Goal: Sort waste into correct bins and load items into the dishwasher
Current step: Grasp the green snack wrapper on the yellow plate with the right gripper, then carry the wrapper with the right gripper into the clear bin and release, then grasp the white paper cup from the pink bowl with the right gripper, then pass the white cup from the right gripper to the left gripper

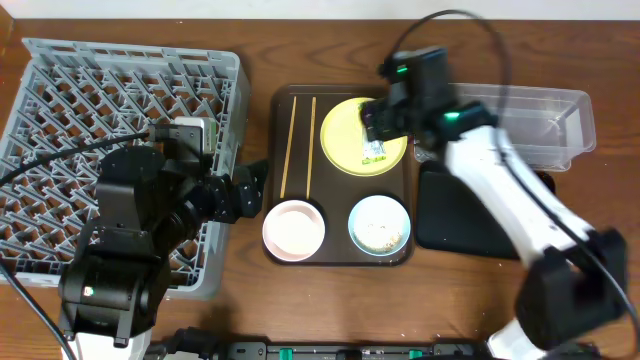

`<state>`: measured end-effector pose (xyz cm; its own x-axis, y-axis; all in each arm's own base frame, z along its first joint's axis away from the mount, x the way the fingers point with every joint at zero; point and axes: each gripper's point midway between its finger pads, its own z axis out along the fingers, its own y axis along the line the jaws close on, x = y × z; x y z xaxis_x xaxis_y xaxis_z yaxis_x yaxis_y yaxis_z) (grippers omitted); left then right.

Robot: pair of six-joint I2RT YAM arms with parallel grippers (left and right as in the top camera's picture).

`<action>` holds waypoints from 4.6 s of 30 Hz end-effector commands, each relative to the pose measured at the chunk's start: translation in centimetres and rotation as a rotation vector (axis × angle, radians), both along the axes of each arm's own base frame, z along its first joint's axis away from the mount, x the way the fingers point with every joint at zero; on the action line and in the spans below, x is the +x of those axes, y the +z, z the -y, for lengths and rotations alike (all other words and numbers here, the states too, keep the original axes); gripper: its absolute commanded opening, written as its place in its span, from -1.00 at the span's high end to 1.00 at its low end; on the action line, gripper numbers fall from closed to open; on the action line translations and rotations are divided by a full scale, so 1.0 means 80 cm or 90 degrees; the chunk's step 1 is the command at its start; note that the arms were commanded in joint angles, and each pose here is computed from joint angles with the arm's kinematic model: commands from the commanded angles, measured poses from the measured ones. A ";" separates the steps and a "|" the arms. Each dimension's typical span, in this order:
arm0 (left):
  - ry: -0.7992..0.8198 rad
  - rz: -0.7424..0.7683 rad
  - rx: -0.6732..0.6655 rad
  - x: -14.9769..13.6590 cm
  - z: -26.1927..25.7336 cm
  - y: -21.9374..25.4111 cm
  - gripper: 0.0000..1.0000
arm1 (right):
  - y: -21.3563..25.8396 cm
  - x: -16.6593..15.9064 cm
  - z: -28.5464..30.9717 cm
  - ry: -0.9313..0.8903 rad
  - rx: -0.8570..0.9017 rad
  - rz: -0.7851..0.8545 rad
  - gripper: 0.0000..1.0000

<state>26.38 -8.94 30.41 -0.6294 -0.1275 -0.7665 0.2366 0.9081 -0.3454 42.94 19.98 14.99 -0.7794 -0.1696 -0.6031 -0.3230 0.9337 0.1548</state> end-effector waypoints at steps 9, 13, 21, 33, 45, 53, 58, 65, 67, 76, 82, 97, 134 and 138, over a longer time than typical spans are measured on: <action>0.002 0.006 -0.011 -0.001 0.000 0.009 -0.88 | -0.161 0.024 -0.001 -0.090 -0.128 -0.069 0.05; 0.002 0.005 -0.011 -0.001 0.000 0.009 -0.88 | -0.162 0.018 0.000 -0.088 -0.126 -0.082 0.98; 0.002 0.005 -0.011 -0.001 0.000 0.009 -0.88 | -0.041 0.020 0.008 -0.080 -0.008 -0.025 0.98; 0.002 0.006 -0.011 -0.001 0.000 0.009 -0.88 | -0.009 0.001 0.201 -0.303 -0.006 -0.102 0.98; 0.002 0.006 -0.011 -0.001 0.000 0.009 -0.88 | -0.018 0.011 0.208 -0.378 0.107 -0.141 -0.13; 0.002 0.005 -0.011 -0.001 0.001 0.009 -0.88 | 0.027 0.004 0.166 -0.293 0.182 -0.117 0.29; 0.002 0.006 -0.011 -0.001 0.000 0.009 -0.88 | 0.046 -0.034 0.085 -0.066 0.211 -0.132 0.41; 0.002 0.006 -0.011 -0.001 0.000 0.009 -0.88 | 0.007 -0.125 0.009 0.059 0.083 -0.246 0.02; 0.002 0.005 -0.010 -0.001 0.000 0.009 -0.89 | -0.003 -0.145 0.001 0.050 0.042 -0.271 0.02; -0.022 -0.036 -0.063 -0.014 0.016 0.004 -0.88 | 0.001 -0.201 -0.085 0.196 0.036 -0.264 -0.03; 0.067 -0.081 0.004 -0.027 -0.021 -0.022 -0.88 | 0.001 -0.211 -0.126 0.218 0.033 -0.224 -0.02; 0.321 -0.135 0.102 -0.076 -0.112 -0.045 -0.88 | -0.124 -0.238 -0.159 0.172 -0.022 -0.390 0.47; -0.535 -0.118 -0.478 -0.076 0.109 0.093 -0.88 | 0.261 -0.239 -0.080 0.611 0.505 0.054 0.98; -0.536 -0.117 -0.477 -0.077 0.109 0.093 -0.88 | 0.267 -0.241 -0.088 0.636 0.501 0.084 0.98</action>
